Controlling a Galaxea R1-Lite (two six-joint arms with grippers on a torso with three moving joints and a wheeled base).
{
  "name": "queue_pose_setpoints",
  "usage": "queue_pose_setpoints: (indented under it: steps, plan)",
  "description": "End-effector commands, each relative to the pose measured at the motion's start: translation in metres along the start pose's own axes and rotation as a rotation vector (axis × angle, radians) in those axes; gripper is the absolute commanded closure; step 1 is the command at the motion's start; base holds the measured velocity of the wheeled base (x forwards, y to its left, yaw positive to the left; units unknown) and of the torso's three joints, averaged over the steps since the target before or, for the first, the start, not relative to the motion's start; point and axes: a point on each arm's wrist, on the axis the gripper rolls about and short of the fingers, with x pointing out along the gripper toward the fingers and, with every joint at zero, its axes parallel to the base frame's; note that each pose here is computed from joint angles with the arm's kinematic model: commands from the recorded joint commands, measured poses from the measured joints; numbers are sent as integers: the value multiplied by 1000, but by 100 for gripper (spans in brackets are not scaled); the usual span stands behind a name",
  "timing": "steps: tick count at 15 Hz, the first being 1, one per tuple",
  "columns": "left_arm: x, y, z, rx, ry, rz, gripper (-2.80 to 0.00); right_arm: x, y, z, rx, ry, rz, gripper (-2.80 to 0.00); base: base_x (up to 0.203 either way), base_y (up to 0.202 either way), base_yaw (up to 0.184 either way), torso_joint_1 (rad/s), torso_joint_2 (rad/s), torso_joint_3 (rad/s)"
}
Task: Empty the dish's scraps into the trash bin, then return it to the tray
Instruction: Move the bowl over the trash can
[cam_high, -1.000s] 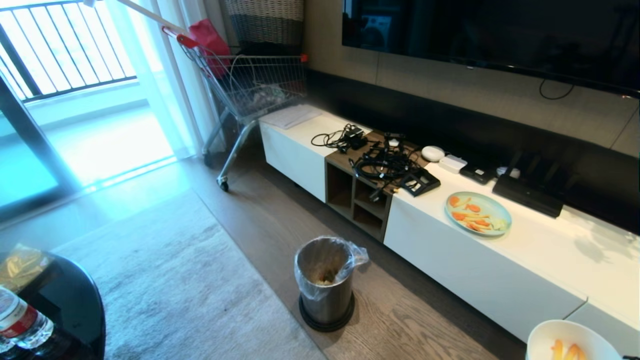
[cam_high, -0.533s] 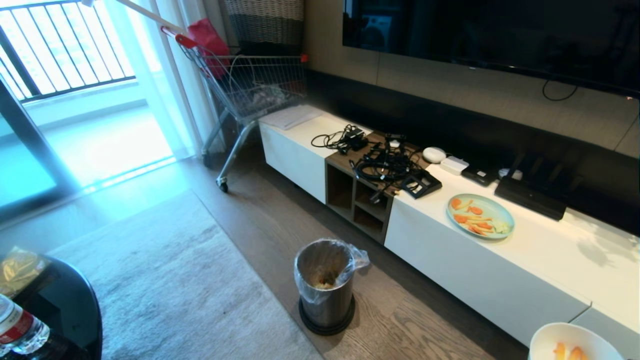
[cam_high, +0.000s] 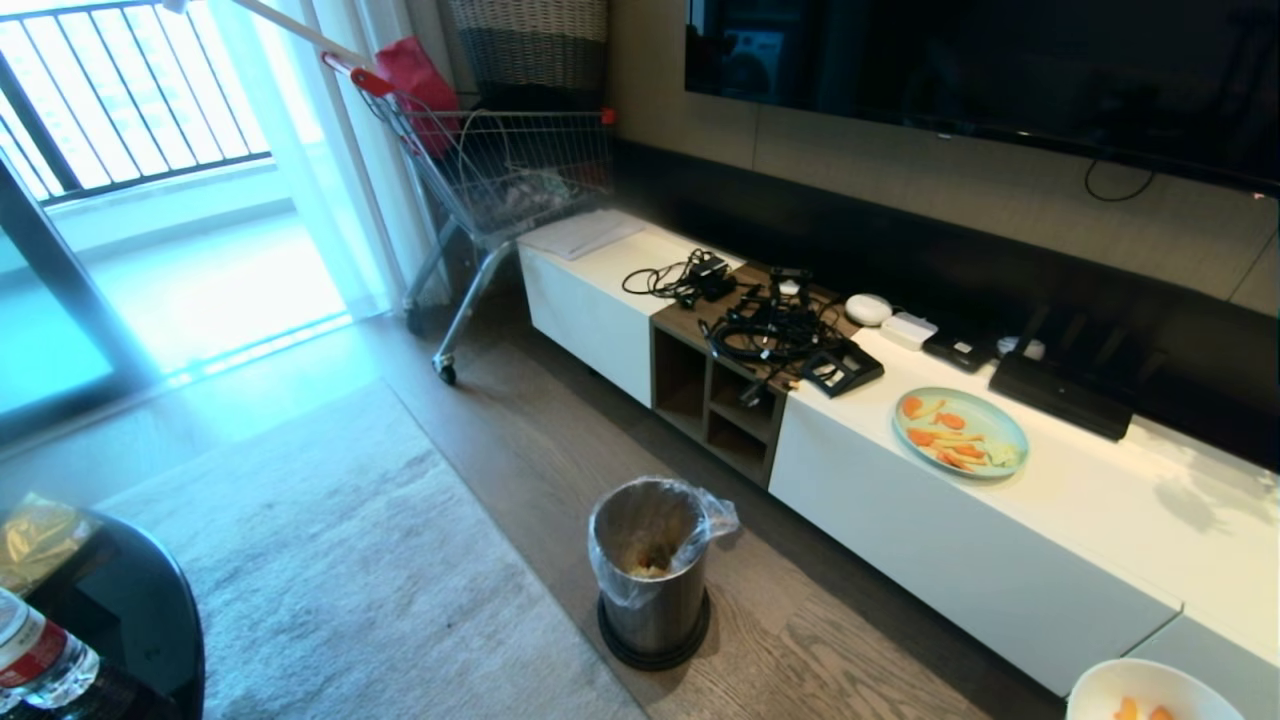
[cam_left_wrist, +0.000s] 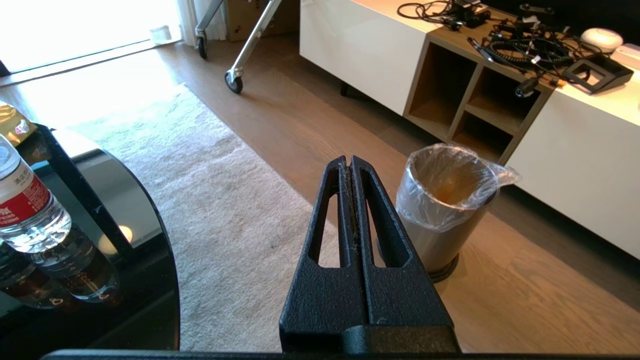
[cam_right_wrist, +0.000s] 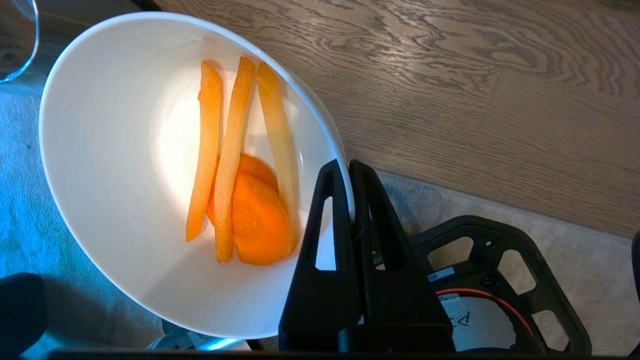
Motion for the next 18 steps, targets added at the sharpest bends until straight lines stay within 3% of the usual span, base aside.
queue_pose_setpoints:
  steps: [1,9,18]
  plan:
    - [0,0,0,-1,-2,0,0,0,0,0,3,-1,0,0,0,0,0,0,0,0]
    - [0,0,0,-4,-1,0,0,-1,3,4,7,-12,13,0,0,0,0,0,4,-90]
    - [0,0,0,-3,-1,0,0,-5,45,48,-21,-94,91,0,0,0,0,2,1,-196]
